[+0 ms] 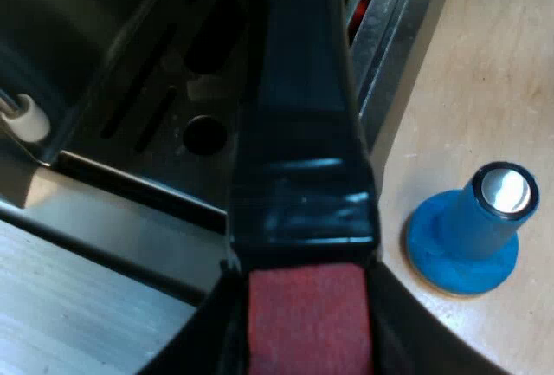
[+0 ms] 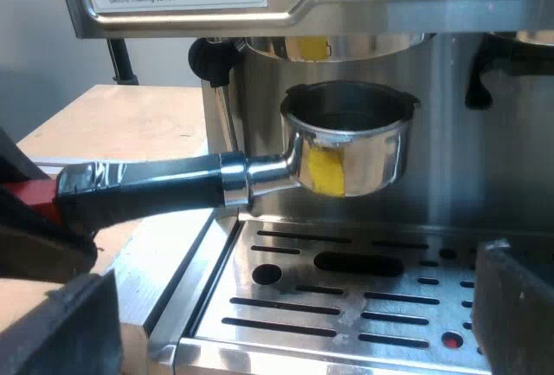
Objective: Put the handle in the coffee machine
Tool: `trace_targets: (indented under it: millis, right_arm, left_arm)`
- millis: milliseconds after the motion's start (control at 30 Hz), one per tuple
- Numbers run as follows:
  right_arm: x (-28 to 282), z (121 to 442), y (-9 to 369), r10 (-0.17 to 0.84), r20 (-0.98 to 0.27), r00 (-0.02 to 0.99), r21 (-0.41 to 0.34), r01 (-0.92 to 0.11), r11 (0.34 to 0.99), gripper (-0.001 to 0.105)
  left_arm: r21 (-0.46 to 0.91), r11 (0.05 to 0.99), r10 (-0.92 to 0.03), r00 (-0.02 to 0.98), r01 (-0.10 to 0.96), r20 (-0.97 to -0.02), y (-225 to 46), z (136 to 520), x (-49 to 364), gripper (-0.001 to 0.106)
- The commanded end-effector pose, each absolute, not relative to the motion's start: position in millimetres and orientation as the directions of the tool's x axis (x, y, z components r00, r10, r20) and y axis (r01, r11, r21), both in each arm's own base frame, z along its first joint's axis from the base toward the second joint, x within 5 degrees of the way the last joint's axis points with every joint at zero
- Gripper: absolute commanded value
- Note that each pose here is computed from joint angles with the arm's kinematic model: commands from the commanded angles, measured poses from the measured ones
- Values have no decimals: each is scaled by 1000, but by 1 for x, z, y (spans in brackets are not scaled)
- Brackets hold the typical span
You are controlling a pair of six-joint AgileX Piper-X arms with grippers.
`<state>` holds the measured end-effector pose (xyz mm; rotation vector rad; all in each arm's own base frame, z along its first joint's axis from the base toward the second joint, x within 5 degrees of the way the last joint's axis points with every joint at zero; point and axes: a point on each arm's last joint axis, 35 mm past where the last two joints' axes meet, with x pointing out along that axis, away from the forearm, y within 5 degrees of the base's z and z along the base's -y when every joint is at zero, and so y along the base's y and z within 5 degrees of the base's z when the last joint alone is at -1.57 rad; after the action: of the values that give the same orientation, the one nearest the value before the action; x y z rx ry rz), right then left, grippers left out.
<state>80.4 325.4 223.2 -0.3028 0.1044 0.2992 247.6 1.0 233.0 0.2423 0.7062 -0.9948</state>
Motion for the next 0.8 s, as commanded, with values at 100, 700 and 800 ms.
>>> trace_targets:
  millis: [100,700,800]
  right_arm:
    - [82,226,325,273,-141,952,-269,-302,915,83]
    - [82,226,325,273,-141,952,-269,-302,915,83]
    - [82,226,325,273,-141,952,-269,-302,915,83]
  left_arm:
    - [-121,516,-723,356,848,-592,1,252,254,0]
    - [-155,540,-714,352,828,-605,1,255,254,0]
    - [-155,542,-714,355,826,-604,1,255,254,0]
